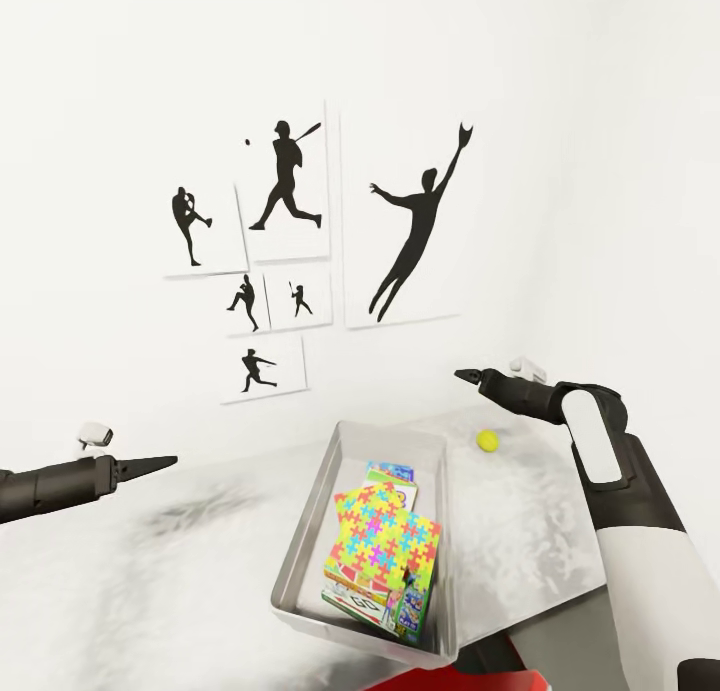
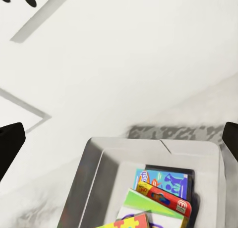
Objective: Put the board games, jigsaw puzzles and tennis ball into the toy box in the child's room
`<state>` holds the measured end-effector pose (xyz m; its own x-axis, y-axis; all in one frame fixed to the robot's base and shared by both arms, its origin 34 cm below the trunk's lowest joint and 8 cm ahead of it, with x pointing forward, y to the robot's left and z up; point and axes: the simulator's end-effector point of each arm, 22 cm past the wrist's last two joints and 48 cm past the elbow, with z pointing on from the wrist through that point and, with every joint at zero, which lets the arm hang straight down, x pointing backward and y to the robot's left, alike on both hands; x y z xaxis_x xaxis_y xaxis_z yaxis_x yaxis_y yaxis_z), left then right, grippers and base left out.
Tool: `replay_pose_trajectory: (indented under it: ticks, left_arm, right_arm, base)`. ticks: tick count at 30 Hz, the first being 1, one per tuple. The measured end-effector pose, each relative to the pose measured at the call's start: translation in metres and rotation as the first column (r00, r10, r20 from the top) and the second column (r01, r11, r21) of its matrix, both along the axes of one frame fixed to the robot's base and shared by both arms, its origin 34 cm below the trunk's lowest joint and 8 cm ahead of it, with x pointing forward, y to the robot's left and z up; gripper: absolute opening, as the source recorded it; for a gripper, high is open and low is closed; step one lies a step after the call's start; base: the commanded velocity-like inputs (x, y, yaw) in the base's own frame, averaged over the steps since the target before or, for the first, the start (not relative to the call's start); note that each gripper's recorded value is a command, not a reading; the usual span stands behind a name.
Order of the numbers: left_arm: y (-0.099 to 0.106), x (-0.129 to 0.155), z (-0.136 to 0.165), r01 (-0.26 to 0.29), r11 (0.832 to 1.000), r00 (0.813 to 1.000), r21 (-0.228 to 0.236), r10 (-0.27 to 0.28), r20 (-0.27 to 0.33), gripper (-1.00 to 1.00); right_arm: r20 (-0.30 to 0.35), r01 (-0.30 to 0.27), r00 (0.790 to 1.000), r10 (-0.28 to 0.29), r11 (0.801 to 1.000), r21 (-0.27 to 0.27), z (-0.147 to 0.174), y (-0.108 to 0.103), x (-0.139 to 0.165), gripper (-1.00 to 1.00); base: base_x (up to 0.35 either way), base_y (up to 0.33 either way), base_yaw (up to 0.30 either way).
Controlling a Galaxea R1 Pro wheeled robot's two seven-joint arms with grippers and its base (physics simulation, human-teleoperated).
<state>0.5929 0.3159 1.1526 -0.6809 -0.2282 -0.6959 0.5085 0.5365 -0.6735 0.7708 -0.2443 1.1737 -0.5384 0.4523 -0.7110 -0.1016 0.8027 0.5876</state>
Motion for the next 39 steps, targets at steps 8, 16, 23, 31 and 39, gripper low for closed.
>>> replay_pose_trajectory:
  ticks: [8,16,23,31,39]
  left_arm:
    - [0.0,0.0,0.0,0.0,1.0,1.0,-0.001,0.0,0.0,1.0]
    - [0.0,0.0,0.001,0.001,1.0,1.0,-0.001,-0.001,0.002,1.0]
    - [0.003,0.0,0.004,-0.007,1.0,1.0,-0.004,0.007,0.008,1.0]
    - [0.006,0.002,0.006,-0.014,1.0,1.0,-0.006,0.015,0.014,1.0]
    - [0.009,0.005,0.008,-0.019,1.0,1.0,0.004,0.019,0.019,1.0]
  right_arm:
    - [0.0,0.001,1.0,-0.001,1.0,-0.001,0.0,0.0,0.0,1.0]
    - [-0.006,-0.002,1.0,0.002,1.0,0.004,-0.001,0.0,-0.001,1.0]
    - [-0.012,-0.004,1.0,0.004,1.0,0.001,-0.002,-0.001,-0.001,1.0]
    - [-0.055,-0.003,0.998,0.001,0.999,-0.035,-0.01,-0.015,-0.004,1.0]
    - [-0.146,0.101,0.982,-0.122,0.985,-0.141,-0.016,-0.064,0.02,1.0]
  base:
    - [0.002,0.0,0.0]
    - [0.0,0.0,0.0]
    - [0.0,0.0,0.0]
    - [0.0,0.0,0.0]
    - [0.0,0.0,0.0]
